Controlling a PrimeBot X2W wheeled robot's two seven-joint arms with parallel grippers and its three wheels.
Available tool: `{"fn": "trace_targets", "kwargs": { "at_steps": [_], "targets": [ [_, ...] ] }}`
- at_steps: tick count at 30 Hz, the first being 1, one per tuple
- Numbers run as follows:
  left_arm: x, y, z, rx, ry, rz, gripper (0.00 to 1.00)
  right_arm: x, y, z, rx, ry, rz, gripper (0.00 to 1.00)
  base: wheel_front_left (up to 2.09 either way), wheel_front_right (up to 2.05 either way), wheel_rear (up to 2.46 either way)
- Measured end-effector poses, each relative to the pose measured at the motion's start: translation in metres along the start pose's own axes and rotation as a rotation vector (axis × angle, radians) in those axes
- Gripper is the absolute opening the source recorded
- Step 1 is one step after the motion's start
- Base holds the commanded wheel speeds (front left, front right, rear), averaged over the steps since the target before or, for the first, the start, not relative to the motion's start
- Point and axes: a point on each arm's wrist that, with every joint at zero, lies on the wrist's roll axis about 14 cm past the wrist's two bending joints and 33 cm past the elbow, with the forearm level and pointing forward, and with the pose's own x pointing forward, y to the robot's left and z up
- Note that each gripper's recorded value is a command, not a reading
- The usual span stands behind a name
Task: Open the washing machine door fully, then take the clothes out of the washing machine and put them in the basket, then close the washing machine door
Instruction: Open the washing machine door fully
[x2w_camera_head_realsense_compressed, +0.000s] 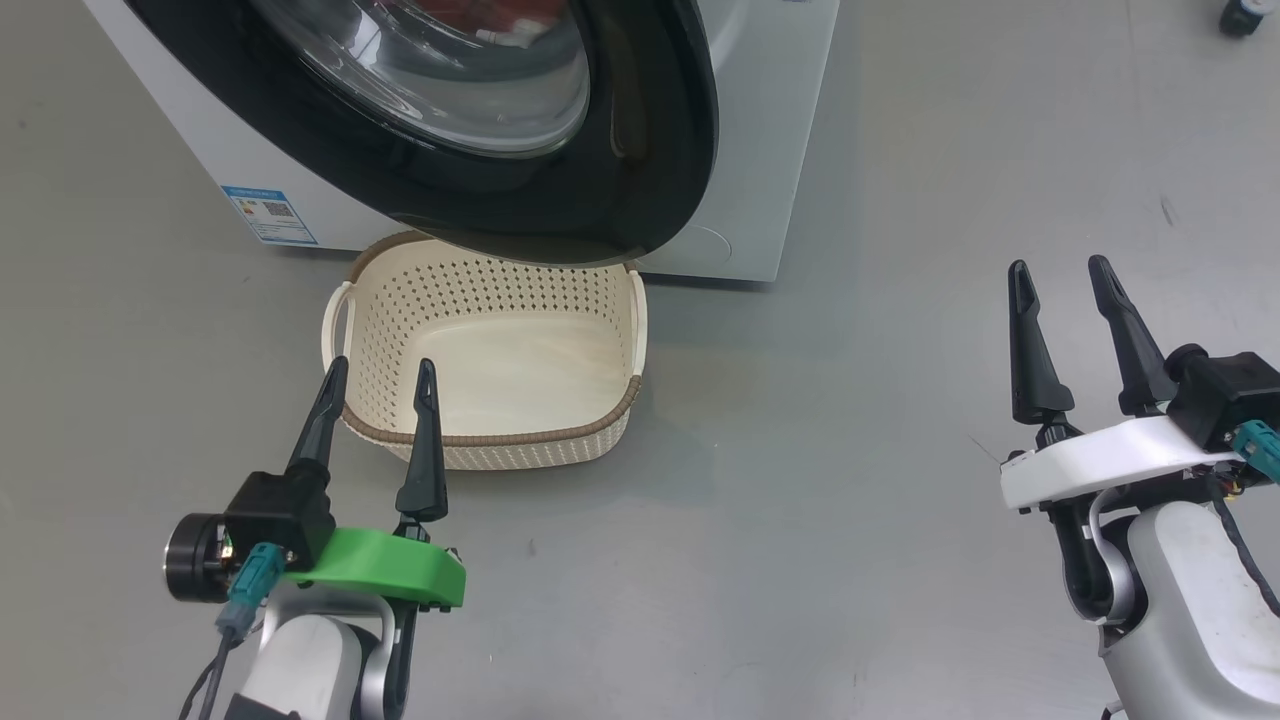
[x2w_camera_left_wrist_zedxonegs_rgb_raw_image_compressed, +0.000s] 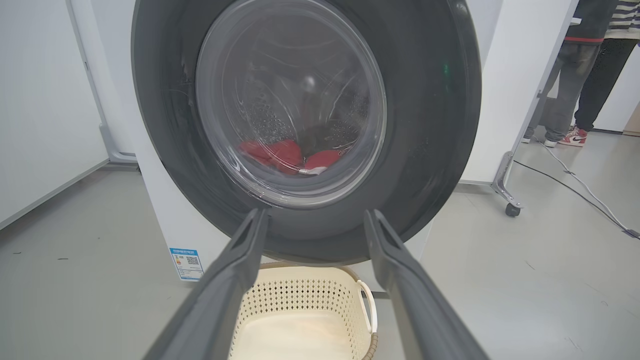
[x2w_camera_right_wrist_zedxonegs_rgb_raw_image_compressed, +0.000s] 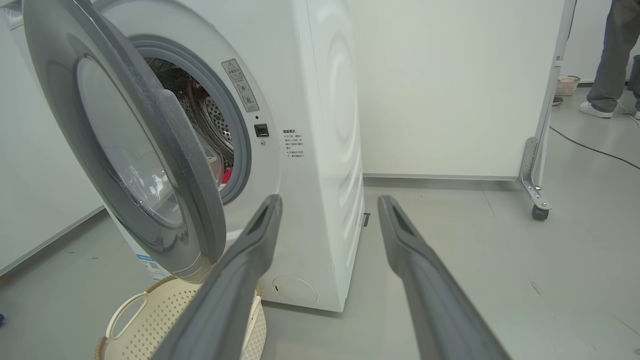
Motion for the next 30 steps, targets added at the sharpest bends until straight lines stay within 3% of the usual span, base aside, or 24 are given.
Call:
{"fn": "trace_targets", "kwargs": {
  "at_steps": [30],
  "targets": [
    [0.0008,0.0035,0.0001,0.001,-0.002,0.009,1.00,0.0032,-0.0035,-0.0051,-0.025,0.011,0.014,1.00,0.00,0.00,0.00]
  ]
}}
